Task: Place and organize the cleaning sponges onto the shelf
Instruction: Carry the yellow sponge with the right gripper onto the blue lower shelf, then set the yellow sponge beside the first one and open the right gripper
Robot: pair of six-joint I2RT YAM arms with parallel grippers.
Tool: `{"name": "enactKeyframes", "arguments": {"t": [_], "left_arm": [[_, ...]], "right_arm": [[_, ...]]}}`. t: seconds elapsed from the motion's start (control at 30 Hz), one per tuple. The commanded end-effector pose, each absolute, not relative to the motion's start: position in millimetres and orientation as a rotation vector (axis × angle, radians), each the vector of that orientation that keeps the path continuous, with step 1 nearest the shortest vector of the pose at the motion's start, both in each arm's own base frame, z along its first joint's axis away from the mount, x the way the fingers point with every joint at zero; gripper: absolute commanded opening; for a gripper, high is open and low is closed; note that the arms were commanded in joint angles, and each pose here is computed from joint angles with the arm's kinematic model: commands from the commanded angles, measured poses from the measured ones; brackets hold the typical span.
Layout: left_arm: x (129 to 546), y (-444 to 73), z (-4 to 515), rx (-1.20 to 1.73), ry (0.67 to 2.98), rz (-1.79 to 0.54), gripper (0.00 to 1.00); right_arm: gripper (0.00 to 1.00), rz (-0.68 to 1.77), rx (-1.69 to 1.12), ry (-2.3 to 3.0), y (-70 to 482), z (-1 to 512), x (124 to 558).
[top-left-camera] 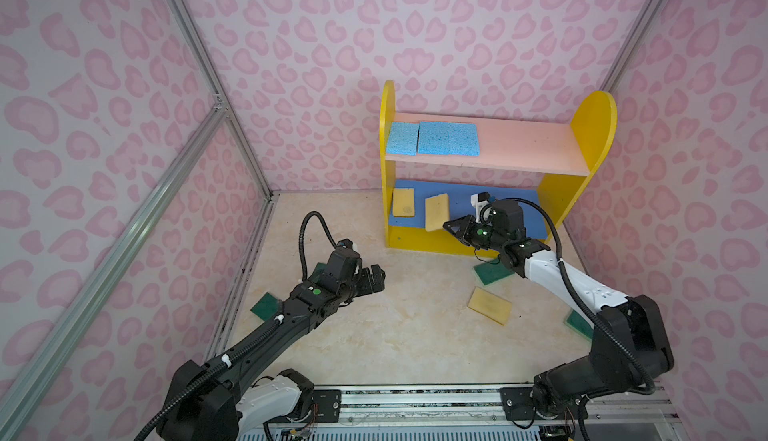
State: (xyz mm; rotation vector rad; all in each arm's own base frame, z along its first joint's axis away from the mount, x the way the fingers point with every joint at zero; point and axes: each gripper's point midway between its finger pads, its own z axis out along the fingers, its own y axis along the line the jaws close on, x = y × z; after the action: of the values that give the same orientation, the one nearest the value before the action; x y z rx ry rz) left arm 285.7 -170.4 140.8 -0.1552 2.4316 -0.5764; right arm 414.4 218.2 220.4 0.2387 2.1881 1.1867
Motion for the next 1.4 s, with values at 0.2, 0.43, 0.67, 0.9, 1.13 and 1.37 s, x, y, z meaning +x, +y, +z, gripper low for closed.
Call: {"name": "enactKeyframes", "arguments": {"t": [0.2,0.43,0.67,0.9,1.13,1.37], "left_arm": [[280.9,-160.3,142.8,-0.151,2.432,-0.577,0.97],[283.6,-141.1,138.0,-0.252,2.430,-0.560,0.97],[285.5,-126.2,136.2,-0.333,2.407,-0.537,0.97],[285.0,-110.0,134.7,-0.405,2.383,-0.479,0.97],[281.8,-89.2,125.3,-0.532,2.363,-0.467,0.98],[279.4,-69.5,105.9,-0.653,2.398,-0.462,0.95]], "right_arm": [[0.13,1.182,0.231,2.287,225.0,201.7,459.5],[0.14,1.210,0.240,2.332,235.3,182.8,473.6],[0.17,1.226,0.226,2.357,246.5,173.2,478.4],[0.20,1.243,0.202,2.363,257.5,173.7,475.8],[0.47,1.240,0.167,2.369,266.4,174.5,465.1],[0.73,1.195,0.145,2.344,256.0,191.8,462.6]]}}
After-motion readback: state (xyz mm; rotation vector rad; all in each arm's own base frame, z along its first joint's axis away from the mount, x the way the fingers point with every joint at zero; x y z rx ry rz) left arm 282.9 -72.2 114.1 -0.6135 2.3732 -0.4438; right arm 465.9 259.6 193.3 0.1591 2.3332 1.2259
